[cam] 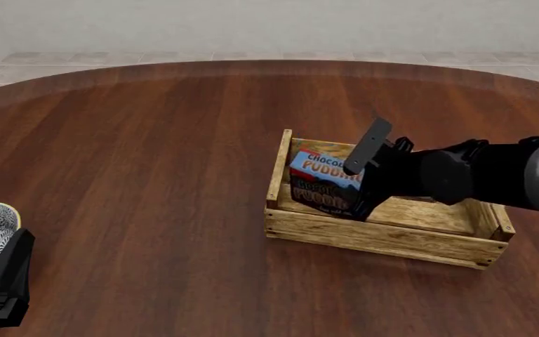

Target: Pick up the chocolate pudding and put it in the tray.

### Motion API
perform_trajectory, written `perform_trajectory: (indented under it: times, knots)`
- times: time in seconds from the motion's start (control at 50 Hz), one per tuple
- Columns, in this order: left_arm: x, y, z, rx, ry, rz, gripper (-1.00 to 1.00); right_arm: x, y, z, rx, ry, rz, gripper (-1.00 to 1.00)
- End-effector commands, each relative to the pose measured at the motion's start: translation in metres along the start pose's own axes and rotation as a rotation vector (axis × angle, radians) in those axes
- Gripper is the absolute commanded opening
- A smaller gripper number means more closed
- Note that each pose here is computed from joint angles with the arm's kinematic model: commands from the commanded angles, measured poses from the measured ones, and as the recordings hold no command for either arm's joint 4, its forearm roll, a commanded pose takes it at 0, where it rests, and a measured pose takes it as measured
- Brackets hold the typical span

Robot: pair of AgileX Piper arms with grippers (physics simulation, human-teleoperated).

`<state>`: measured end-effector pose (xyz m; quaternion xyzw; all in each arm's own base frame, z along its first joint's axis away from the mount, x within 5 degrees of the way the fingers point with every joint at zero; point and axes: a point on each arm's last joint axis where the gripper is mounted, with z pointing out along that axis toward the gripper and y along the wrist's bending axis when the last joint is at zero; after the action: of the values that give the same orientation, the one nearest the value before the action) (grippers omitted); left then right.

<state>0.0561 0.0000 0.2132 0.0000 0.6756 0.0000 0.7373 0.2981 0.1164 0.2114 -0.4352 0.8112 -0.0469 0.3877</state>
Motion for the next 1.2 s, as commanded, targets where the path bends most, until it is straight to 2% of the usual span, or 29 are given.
perform_trajectory:
  times: [0.02,0.26,0.6,0.84,1.2]
  knots:
    - [0.0,0.0,0.0,0.0,0.0,0.0,1.0,-0.004,-0.004,-0.005,0.008,-0.007,0.013,1.0]
    - [0.0,0.0,0.0,0.0,0.0,0.0,1.0,-0.017,-0.013,-0.021,0.019,-0.023,0.023,1.0]
    - [0.0,0.0,0.0,0.0,0.0,0.0,1.0,-0.03,-0.021,-0.05,0.036,-0.053,-0.004,1.0]
    - [0.0,0.0,0.0,0.0,0.0,0.0,1.0,-0.043,-0.024,-0.086,0.057,-0.101,-0.028,1.0]
    - [0.0,0.0,0.0,0.0,0.0,0.0,1.0,-0.041,-0.016,-0.155,0.102,-0.192,-0.082,1.0]
